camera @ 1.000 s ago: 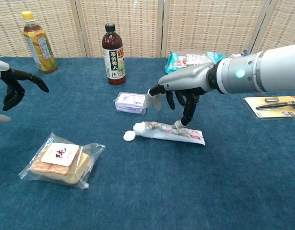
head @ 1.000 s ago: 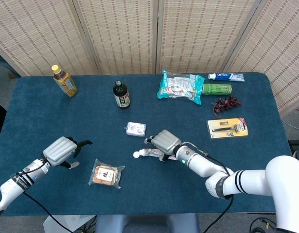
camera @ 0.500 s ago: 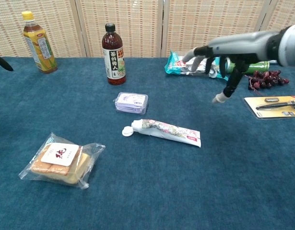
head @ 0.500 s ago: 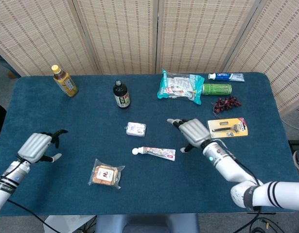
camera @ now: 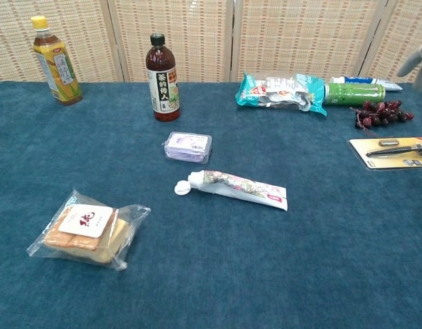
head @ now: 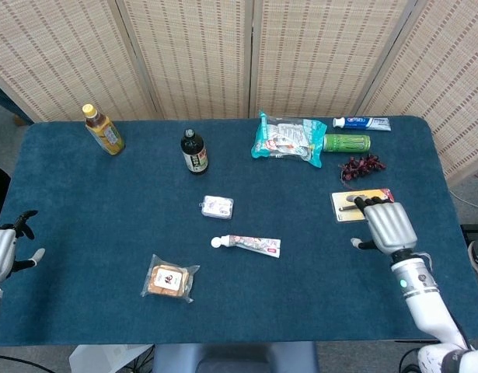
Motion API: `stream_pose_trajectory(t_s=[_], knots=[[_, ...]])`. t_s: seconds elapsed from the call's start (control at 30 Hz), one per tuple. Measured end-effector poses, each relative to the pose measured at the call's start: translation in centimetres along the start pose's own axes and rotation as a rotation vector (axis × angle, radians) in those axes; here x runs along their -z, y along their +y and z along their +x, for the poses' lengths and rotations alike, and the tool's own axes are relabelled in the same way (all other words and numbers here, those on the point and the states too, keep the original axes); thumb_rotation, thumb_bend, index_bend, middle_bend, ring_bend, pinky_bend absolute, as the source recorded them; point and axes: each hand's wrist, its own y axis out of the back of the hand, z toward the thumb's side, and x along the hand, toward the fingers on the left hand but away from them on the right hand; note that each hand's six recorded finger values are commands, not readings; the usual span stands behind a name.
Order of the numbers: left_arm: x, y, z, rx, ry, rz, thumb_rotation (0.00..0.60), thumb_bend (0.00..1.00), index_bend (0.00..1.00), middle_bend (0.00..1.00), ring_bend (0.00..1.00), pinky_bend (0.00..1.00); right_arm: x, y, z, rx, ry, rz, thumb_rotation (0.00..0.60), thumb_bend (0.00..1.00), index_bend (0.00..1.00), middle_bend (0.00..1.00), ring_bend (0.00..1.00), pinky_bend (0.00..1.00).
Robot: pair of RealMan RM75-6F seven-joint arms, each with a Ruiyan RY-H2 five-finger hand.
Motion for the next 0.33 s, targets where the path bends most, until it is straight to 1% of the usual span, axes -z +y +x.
stream_pose_trajectory(t_s=[0.07, 0.17, 0.33], knots=[[0.3, 0.0, -0.8, -0.014, 0.013, -0.005, 0.6, 0.23, 0.17, 0.48, 0.39, 0.37, 1.0, -0.2, 1.6, 0.024, -0.03, 0.004, 0.6, 0.18, 0.28, 0.36, 0.35, 0.41], [0.2, 0.1, -1.7, -0.039, 0.008, -0.003, 0.6, 0.23, 0.17, 0.47, 0.39, 0.36, 2.2, -0.5, 3.8, 0.049, -0.067, 0.006, 0.6, 0.18, 0.3, 0.36, 0.35, 0.41], [-0.7, 0.3, -3.2, -0.076, -0.013, -0.022, 0.6, 0.23, 0.17, 0.47, 0.38, 0.36, 2.9, -1.0, 6.5, 0.068, -0.095, 0.01, 0.6, 0.18, 0.3, 0.36, 0.35, 0.41]])
